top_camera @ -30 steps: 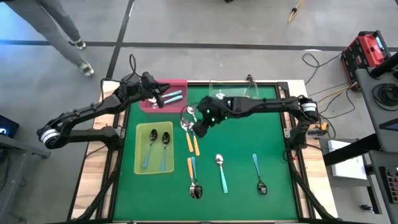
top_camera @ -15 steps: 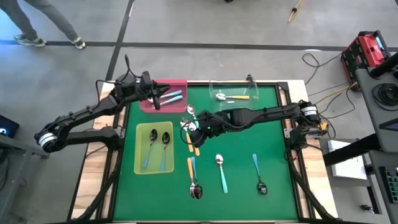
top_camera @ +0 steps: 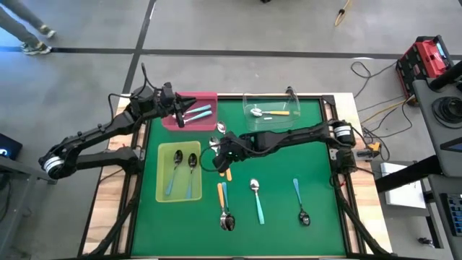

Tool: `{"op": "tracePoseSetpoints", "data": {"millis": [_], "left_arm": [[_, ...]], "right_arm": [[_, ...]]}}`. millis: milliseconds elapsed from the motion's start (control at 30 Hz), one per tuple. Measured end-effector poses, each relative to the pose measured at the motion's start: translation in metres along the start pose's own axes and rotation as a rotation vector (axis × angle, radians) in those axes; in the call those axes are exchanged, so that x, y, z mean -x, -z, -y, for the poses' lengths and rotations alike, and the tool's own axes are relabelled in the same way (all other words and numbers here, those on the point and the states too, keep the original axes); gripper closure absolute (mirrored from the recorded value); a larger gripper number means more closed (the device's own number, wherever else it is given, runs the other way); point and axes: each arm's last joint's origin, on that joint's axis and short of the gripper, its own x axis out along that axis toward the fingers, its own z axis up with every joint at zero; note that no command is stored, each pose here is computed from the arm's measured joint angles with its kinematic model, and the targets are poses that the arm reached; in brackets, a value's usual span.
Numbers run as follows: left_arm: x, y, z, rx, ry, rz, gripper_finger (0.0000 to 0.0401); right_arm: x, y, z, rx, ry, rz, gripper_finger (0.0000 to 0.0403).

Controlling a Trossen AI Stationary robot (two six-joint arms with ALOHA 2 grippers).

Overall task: Sort silverware by color (type)
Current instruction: Put the yellow spoon into the transparent bin

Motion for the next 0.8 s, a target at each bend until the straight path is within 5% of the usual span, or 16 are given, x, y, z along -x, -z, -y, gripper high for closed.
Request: {"op": "tracePoseSetpoints", "data": {"millis": [233,633,800], "left_arm": [[0.0,0.0,0.002,0.025,0.021,0.0,0.0374],[-0.001,0.003,0.005,0.028,0.036,-0.005,0.0374],[-0.001,0.006,0.005,0.031,0.036,-0.014,0.0374]], "right_arm": [[-0.027,-0.001,-0.001,0.014,0.068,-0.06,0.0257],[-0.075,-0.003,-0.005,0.074,0.358,-0.234,0.0257],[-0.088,-0.006,-0.01,0.094,0.366,-0.245,0.0257]]}}
